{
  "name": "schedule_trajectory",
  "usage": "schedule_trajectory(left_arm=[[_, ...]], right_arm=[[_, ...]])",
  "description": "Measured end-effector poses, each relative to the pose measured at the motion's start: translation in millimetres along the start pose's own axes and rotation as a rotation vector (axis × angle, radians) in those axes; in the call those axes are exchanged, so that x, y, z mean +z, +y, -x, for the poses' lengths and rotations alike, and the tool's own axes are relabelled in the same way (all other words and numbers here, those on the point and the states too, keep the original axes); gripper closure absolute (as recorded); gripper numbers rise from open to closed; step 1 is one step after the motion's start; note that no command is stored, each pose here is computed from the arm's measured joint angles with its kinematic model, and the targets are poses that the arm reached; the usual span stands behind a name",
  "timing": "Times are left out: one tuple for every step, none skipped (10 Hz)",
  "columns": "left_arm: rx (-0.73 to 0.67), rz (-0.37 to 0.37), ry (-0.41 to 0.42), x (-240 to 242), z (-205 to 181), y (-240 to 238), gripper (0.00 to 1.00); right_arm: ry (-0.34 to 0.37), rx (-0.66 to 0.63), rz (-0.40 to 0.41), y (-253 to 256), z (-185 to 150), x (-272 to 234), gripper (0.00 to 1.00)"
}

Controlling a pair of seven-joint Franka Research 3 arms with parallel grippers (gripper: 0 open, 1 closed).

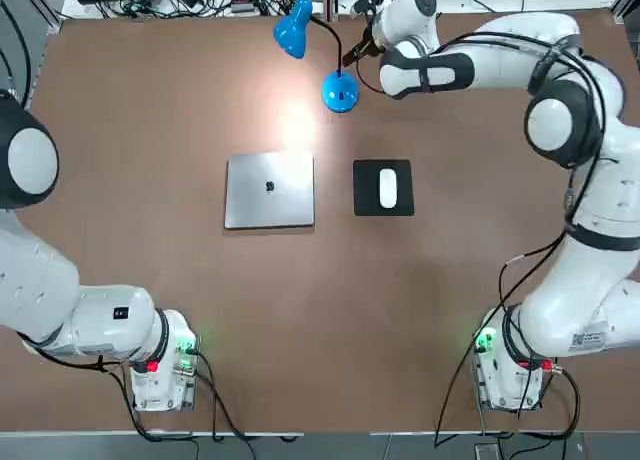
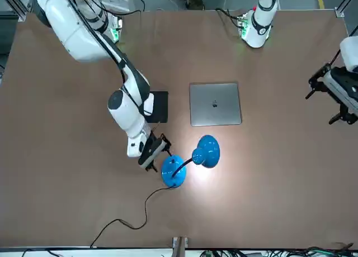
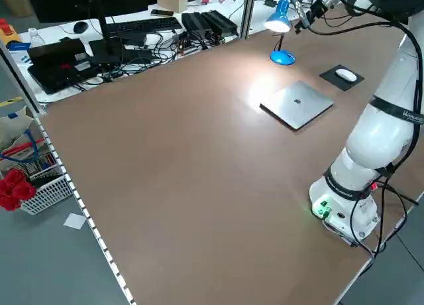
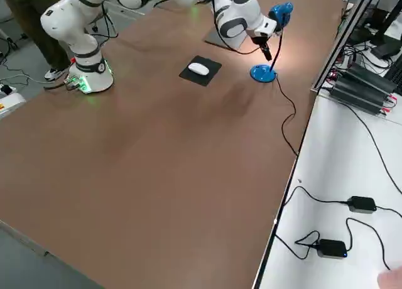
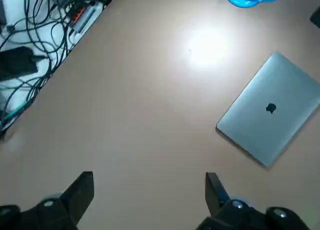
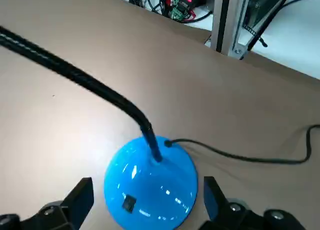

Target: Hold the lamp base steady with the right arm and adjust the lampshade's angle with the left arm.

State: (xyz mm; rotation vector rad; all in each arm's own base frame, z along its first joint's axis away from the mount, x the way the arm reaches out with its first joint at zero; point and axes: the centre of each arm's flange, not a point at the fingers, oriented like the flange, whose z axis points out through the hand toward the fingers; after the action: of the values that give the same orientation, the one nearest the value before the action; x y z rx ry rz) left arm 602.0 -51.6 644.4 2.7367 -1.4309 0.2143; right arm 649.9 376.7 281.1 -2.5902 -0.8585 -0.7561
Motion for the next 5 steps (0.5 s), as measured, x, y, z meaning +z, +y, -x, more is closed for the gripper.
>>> schedule_trajectory(left_arm=[[0.051, 0.003, 0.016, 3.2, -8.3, 2.9, 0.01], [0.088, 0.004, 0.033, 7.4, -21.6, 9.5, 0.01], [0.120, 0.042, 0.067, 15.0, -38.8, 21.3, 0.01], [0.138, 0.106, 0.120, 24.3, -56.7, 34.1, 0.01], [0.147, 0.174, 0.176, 36.3, -73.2, 43.3, 0.01]], right_arm=[[0.010, -0.005, 0.005, 5.8, -1.3, 18.1, 0.05], [0.017, -0.006, 0.013, 9.9, 1.6, 38.4, 0.06], [0.029, -0.006, 0.017, 10.7, 7.3, 58.4, 0.08], [0.041, -0.004, 0.013, 9.0, 13.1, 74.1, 0.09], [0.045, -0.004, 0.007, 6.2, 16.6, 83.1, 0.11]])
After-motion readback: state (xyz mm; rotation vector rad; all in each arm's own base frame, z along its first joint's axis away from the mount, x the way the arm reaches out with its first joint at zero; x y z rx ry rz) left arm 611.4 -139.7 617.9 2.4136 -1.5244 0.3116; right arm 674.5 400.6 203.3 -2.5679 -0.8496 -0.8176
